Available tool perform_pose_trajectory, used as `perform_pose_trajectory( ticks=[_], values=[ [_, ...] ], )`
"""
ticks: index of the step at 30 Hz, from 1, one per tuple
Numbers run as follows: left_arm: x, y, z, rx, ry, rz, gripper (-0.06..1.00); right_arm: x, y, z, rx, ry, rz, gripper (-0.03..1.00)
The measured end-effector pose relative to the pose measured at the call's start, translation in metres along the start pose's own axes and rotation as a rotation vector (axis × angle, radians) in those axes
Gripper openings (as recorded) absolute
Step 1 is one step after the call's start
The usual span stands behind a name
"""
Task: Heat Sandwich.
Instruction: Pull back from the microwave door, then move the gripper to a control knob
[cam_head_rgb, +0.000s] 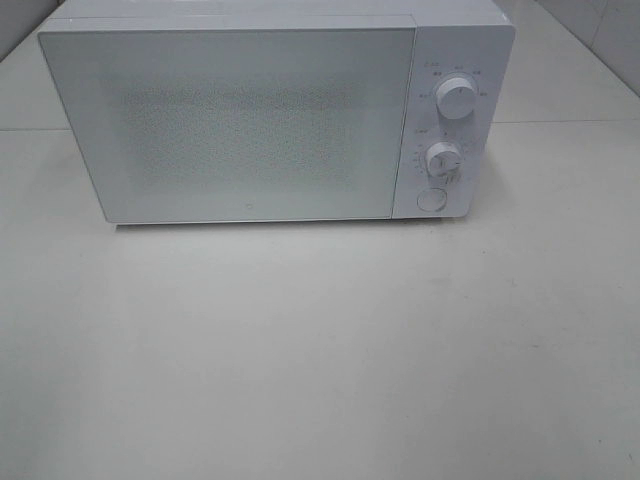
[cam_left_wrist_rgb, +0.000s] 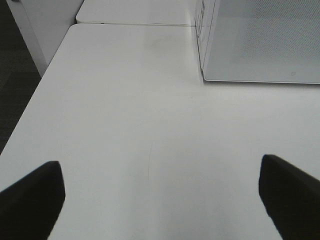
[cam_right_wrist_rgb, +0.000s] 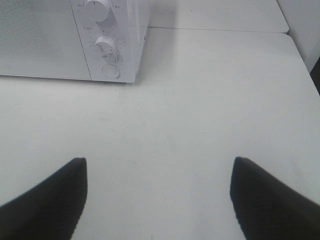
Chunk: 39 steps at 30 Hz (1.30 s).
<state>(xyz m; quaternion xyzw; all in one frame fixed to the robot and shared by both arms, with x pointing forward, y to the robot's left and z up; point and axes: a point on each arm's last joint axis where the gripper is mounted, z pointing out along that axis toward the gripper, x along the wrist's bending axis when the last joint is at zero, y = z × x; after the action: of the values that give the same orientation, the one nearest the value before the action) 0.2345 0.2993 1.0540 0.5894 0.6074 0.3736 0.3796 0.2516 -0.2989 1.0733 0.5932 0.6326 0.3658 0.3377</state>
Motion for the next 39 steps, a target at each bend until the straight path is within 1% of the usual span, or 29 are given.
perform_pose_trajectory(
  ticks=[13, 19, 24, 39],
  values=[
    [0.000, 0.000, 0.000, 0.000, 0.000, 0.000, 0.99, 0.001, 0.033, 0.039, 0.008, 0.002, -0.002, 0.76],
    [0.000, 0.000, 0.000, 0.000, 0.000, 0.000, 0.99, 0.002, 0.043, 0.056, 0.011, 0.003, -0.003, 0.76],
    [0.000, 0.000, 0.000, 0.000, 0.000, 0.000, 0.99, 0.003, 0.055, 0.081, 0.013, 0.005, -0.004, 0.76],
    [0.000, 0.000, 0.000, 0.000, 0.000, 0.000, 0.99, 0.004, 0.067, 0.134, 0.035, 0.008, 0.000, 0.76]
  ],
)
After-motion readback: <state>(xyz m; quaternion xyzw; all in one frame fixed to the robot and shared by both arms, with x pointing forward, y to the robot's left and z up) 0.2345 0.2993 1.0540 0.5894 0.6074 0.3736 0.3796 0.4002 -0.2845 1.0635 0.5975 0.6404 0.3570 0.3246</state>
